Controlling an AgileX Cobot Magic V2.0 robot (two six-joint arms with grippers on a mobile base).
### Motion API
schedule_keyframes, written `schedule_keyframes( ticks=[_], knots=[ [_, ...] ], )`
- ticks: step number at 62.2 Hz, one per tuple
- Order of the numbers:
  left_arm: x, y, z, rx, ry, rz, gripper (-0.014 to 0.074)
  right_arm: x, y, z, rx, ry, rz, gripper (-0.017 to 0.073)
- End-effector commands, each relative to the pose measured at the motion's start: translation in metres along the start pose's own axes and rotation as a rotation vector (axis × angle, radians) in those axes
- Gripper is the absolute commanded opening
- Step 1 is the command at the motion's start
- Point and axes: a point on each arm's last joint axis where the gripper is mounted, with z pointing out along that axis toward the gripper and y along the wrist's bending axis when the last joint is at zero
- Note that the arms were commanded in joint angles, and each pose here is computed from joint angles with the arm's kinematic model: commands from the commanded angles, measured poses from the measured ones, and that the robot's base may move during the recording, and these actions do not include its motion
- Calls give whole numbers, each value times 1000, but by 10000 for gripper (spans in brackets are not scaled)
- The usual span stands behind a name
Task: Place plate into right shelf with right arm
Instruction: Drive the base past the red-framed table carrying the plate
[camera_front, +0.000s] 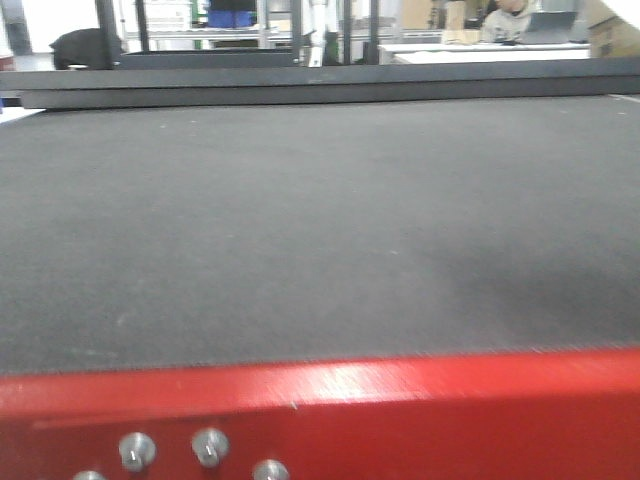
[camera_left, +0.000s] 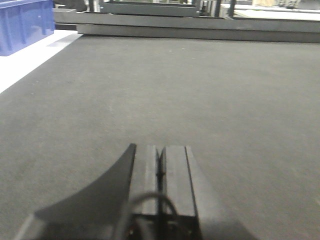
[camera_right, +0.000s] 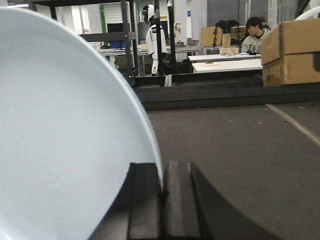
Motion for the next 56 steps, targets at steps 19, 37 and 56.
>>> schedule_keyframes(
  ticks=[19, 37, 56],
  knots=[
    [-5, 1, -1, -12, -89, -15, -128, -18, 1, -1, 1, -122, 0, 51],
    [-5, 1, -1, -12, -89, -15, -128, -18, 1, -1, 1, -122, 0, 51],
    [-5, 1, -1, -12, -89, -15, -128, -18, 1, -1, 1, -122, 0, 51]
  ],
)
